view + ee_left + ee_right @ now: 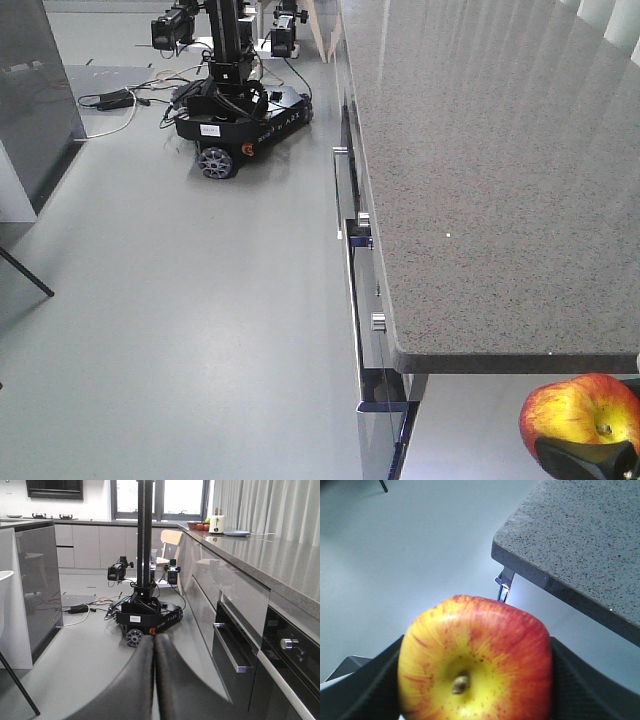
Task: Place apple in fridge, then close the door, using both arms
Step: 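Hold the apple in the right gripper while the base turns away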
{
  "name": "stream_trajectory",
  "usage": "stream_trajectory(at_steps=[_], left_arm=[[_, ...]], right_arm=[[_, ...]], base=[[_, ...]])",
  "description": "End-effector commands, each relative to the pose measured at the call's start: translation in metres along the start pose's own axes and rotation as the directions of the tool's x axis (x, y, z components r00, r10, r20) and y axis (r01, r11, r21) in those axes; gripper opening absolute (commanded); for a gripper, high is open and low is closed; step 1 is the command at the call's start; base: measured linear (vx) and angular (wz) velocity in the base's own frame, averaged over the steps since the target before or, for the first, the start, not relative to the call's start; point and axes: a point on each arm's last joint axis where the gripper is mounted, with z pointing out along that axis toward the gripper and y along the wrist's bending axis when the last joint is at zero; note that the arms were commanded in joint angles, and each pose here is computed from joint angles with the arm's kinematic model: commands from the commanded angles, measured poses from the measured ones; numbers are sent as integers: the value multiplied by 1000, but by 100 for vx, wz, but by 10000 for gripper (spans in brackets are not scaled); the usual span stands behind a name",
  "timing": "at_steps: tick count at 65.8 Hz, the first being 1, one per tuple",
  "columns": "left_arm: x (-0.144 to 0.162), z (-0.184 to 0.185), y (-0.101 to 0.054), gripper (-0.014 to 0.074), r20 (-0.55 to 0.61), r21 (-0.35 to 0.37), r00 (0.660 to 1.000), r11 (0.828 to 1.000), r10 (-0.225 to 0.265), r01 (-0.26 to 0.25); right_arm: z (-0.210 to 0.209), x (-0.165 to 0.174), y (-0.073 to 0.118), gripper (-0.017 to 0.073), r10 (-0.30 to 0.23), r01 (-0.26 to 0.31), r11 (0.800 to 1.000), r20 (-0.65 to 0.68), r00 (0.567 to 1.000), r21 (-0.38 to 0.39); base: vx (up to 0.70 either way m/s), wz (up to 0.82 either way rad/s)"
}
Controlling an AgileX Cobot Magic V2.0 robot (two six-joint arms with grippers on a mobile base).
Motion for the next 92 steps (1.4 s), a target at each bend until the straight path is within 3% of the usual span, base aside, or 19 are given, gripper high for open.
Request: stream_trajectory(at_steps=[1, 92], left_arm=[[2, 0, 1, -6, 60, 3, 998, 1000, -12, 12], [2, 0, 1, -6, 60, 3, 998, 1000, -12, 12]], right_arm=[[-6, -11, -1, 357, -1, 0, 1000, 86, 996, 11], [-6, -11, -1, 357, -1, 0, 1000, 85, 996, 11]], base=[[0, 0], [-1, 6]])
